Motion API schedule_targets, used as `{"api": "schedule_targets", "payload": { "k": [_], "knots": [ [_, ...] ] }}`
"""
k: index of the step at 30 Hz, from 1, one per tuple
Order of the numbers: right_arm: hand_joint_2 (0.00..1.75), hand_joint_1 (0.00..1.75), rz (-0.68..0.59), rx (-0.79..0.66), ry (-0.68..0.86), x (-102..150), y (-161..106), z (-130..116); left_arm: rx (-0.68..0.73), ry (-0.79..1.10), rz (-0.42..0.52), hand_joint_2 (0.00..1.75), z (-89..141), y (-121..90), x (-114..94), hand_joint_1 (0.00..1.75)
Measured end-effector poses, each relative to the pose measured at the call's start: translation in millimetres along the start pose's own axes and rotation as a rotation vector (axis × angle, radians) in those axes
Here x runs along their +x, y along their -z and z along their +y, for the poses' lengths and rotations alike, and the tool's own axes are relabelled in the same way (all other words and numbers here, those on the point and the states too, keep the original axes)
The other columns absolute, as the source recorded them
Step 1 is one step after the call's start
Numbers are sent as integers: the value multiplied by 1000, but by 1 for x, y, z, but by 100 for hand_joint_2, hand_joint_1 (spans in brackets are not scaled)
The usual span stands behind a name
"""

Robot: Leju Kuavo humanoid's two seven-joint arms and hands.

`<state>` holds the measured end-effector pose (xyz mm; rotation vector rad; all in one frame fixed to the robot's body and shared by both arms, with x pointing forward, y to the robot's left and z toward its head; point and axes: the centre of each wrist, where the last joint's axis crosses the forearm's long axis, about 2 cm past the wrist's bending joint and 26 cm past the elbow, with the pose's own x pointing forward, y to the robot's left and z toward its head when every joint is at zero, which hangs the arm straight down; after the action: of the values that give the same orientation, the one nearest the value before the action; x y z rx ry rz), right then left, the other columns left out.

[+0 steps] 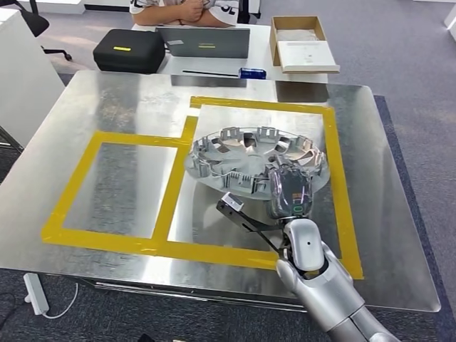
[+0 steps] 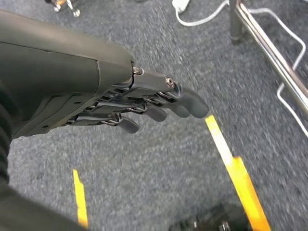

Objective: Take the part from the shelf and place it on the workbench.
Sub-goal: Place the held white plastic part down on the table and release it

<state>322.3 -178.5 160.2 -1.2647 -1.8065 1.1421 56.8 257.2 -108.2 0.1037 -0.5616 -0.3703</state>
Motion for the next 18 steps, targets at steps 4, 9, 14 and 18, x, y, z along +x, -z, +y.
{"api": "schedule_targets", "payload": {
  "k": [4, 9, 14, 18],
  "knots": [
    [175, 0, 2, 62, 2, 2, -2, 5, 12, -3, 5, 0, 0, 0, -1, 0],
    [131, 0, 12, 158, 19, 0, -9, 12, 20, -7, 19, 0, 0, -3, -7, 0],
    [0, 0, 13, 284, 21, -10, -13, 16, 28, -18, 27, 0, 1, -3, -9, 0],
    [0, 0, -5, 332, 3, -22, -18, 14, 32, -28, 33, 0, 0, -5, -12, 0]
  ]
}}
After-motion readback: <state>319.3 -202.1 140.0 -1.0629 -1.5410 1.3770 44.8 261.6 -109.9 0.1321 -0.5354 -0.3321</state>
